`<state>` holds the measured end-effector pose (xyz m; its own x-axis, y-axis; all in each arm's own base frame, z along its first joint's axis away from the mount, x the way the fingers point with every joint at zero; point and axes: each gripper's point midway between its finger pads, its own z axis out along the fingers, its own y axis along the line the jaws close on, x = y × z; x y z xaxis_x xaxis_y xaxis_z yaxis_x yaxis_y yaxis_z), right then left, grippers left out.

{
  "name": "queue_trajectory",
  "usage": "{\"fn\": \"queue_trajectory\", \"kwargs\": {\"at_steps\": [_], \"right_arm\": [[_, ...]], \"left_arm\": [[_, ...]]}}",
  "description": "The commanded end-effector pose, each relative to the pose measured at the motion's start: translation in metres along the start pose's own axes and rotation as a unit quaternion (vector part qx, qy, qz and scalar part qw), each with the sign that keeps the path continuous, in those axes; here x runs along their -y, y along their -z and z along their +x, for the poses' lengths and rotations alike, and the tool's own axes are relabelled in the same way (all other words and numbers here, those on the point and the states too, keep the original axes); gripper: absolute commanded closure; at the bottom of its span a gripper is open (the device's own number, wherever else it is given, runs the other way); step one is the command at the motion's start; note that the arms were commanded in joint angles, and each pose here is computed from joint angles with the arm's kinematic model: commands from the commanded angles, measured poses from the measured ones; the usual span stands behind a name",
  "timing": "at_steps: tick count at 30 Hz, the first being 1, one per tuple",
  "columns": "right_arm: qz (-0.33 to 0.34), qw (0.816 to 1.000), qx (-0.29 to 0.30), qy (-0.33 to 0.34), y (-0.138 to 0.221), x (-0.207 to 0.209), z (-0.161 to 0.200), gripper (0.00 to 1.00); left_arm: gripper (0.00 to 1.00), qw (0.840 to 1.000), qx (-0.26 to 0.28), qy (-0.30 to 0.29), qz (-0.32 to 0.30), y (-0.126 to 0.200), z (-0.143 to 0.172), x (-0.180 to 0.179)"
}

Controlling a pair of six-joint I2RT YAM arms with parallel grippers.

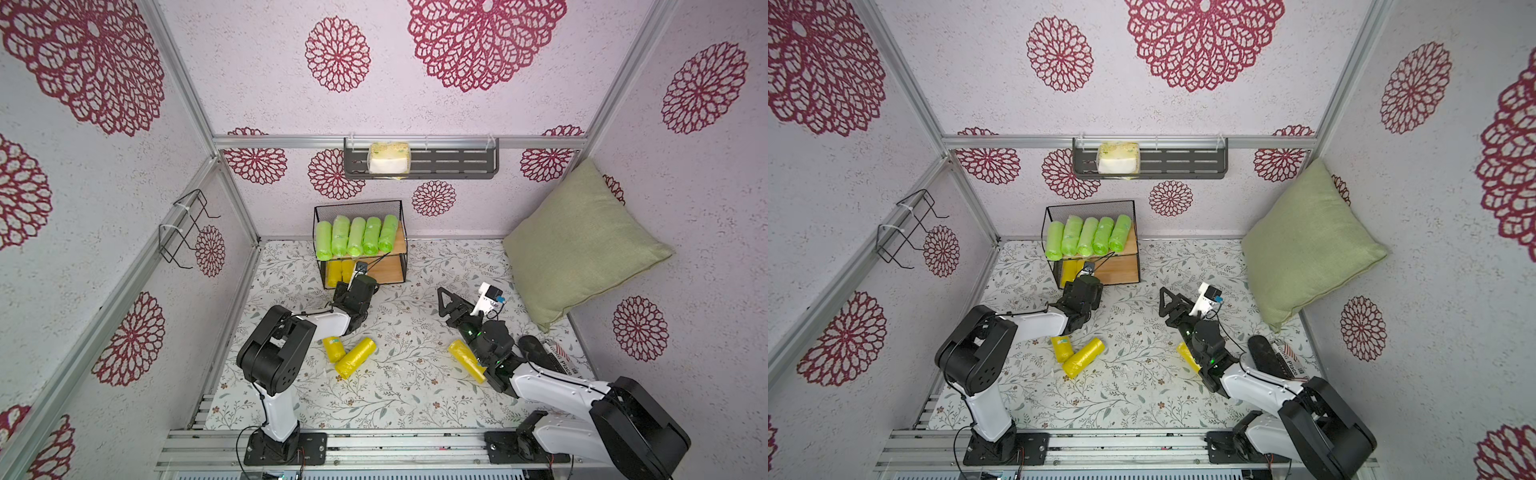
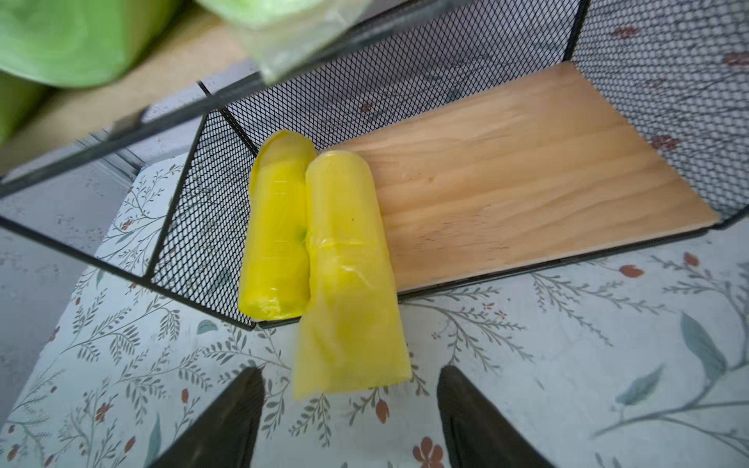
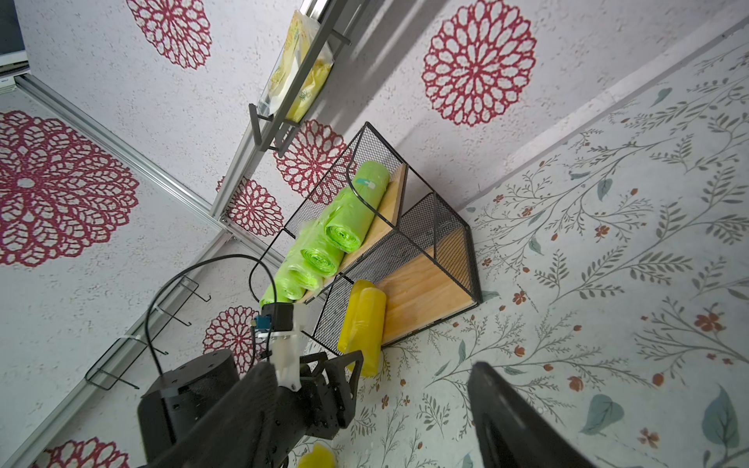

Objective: Sort the rolls of trash bags by color and place them on the shelf
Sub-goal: Place the roll of trash bags on the shelf.

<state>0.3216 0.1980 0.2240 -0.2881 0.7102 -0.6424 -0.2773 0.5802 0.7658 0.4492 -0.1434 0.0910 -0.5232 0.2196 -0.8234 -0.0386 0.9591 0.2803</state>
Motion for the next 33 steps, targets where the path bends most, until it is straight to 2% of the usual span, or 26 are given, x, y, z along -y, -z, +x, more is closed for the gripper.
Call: {"fn": "queue_trajectory", "kwargs": {"at_steps": [1, 5, 7, 11, 23, 24, 33], "right_arm": [[-0.013, 1.000, 0.008, 0.000, 0.002, -0.003, -0.003, 0.21], [-0.010, 1.000, 0.005, 0.002, 0.003, 0.000, -0.001, 0.22], [-0.012, 1.000, 0.003, 0.002, 0.002, -0.001, 0.000, 0.21], [-0.010, 1.000, -0.013, 0.012, 0.000, 0.000, 0.006, 0.21], [0.015, 0.999, -0.046, 0.025, 0.008, 0.018, 0.022, 0.21], [0.016, 0.998, -0.047, 0.025, 0.008, 0.018, 0.023, 0.21], [0.030, 0.995, -0.075, 0.056, 0.007, 0.024, 0.033, 0.21]], "left_arm": [[0.30, 0.999, -0.021, 0.008, 0.034, 0.009, 0.012, 0.007], [0.52, 0.998, -0.043, -0.013, 0.035, 0.005, 0.028, 0.005], [0.60, 0.998, -0.052, -0.016, 0.036, -0.001, 0.032, 0.003], [0.66, 0.997, -0.068, -0.022, 0.031, -0.015, 0.032, -0.002], [0.70, 0.998, -0.056, -0.006, -0.003, -0.048, 0.006, -0.019], [0.69, 0.998, -0.068, -0.014, -0.007, -0.057, 0.017, -0.016], [0.60, 0.998, -0.066, -0.008, -0.020, -0.062, 0.015, -0.018]]}}
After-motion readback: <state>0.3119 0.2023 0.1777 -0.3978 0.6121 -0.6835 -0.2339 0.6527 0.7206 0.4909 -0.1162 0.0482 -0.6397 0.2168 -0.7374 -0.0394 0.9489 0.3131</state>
